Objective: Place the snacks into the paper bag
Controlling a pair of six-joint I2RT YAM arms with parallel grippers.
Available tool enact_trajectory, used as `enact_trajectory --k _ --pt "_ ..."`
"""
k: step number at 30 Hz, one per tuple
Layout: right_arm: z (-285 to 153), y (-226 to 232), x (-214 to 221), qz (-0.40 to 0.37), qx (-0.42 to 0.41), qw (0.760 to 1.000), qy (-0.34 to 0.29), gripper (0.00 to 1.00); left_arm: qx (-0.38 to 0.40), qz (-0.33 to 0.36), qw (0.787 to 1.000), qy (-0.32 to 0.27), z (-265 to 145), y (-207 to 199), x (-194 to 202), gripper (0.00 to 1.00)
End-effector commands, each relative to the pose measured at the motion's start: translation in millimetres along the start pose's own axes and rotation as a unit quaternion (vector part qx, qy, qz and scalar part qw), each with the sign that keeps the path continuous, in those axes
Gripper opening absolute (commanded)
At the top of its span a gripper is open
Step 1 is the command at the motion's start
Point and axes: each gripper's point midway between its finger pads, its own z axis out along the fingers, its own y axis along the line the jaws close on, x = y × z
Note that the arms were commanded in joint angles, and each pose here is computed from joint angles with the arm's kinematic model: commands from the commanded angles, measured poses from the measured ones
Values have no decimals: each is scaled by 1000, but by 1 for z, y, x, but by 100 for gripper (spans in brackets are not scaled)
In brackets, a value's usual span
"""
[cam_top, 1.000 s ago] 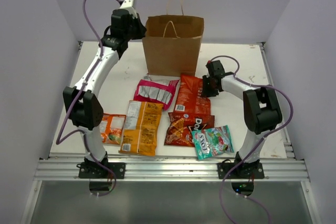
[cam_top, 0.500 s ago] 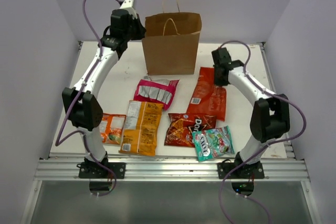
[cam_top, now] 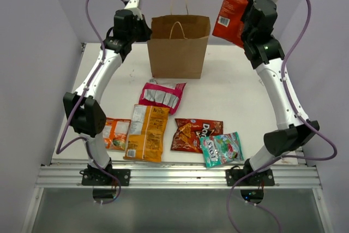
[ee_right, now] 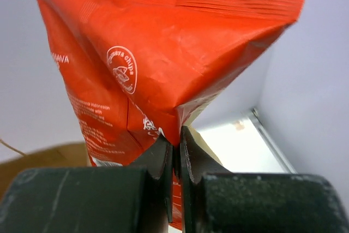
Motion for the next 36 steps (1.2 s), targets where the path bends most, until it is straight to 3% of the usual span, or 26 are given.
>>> enact_trajectory --k 1,2,5,10,17,25,32,33,35,36 --pt "9 44 -73 60 -64 986 -143 0 17 14 1000 -21 -21 -10 -21 0" --pt "5 57 -100 81 -97 977 -173 0 17 13 1000 -21 -21 -10 -21 0" --pt "9 94 -127 118 -164 959 -200 0 18 12 1000 -19 -21 -10 -19 0" --pt "7 136 -141 148 -212 940 -224 0 20 10 1000 -18 -22 -10 -19 0" --pt "4 180 -86 166 -267 937 -152 0 20 9 1000 -16 -22 -10 -17 0" --pt "-29 237 -43 166 -331 924 -93 0 18 7 1000 -14 -22 -10 -16 0" --pt "-44 255 -17 160 -354 920 -57 0 19 4 1000 -13 -20 -10 -15 0" --pt "-44 254 -14 155 -353 921 -52 14 19 3 1000 -13 -19 -10 -14 0" --pt "-46 250 -11 143 -350 925 -46 53 20 3 1000 -12 -19 -10 -14 0" --pt "-47 247 -10 137 -347 927 -46 81 21 2 1000 -13 -19 -10 -14 0"
